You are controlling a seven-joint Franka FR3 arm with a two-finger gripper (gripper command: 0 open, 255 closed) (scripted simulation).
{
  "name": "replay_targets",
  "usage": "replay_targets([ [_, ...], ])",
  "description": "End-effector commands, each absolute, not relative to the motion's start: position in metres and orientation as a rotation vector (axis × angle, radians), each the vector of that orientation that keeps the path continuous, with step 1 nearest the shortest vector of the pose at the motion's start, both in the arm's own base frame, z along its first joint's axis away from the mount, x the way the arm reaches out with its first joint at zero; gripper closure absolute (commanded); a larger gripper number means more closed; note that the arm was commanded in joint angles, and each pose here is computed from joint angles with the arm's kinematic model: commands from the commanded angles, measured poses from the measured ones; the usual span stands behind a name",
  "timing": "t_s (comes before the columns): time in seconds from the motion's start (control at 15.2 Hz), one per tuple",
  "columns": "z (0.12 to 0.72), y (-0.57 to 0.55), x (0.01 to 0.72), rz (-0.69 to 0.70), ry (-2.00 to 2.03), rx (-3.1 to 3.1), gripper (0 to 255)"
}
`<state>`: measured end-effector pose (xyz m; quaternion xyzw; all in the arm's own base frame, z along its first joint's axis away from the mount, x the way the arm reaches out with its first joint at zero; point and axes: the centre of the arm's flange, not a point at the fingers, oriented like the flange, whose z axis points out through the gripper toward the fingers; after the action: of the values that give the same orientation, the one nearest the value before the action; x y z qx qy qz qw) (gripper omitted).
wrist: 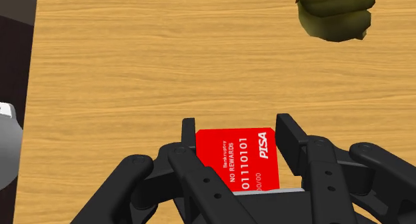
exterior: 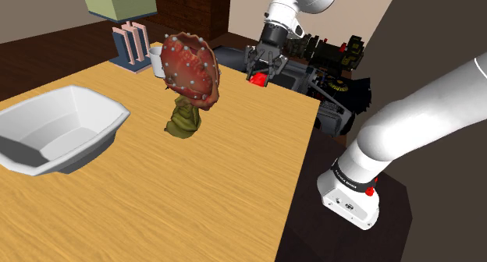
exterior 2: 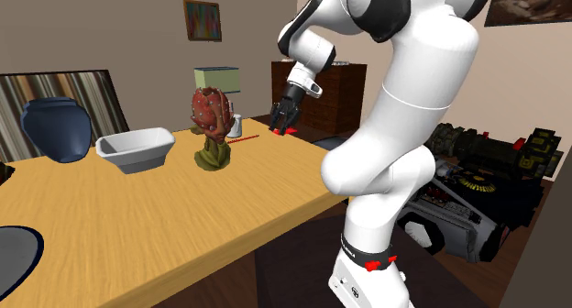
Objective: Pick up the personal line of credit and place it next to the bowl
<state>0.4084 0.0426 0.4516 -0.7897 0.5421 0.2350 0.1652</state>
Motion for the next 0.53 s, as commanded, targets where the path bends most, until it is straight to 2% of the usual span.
replay_targets([
  [0.0, 0.463, 0.042, 0.408, 0.67, 1.545, -2.25, 255],
  [0.46, 0.483, 0.076, 0.428, 0.67, 1.545, -2.25, 255],
])
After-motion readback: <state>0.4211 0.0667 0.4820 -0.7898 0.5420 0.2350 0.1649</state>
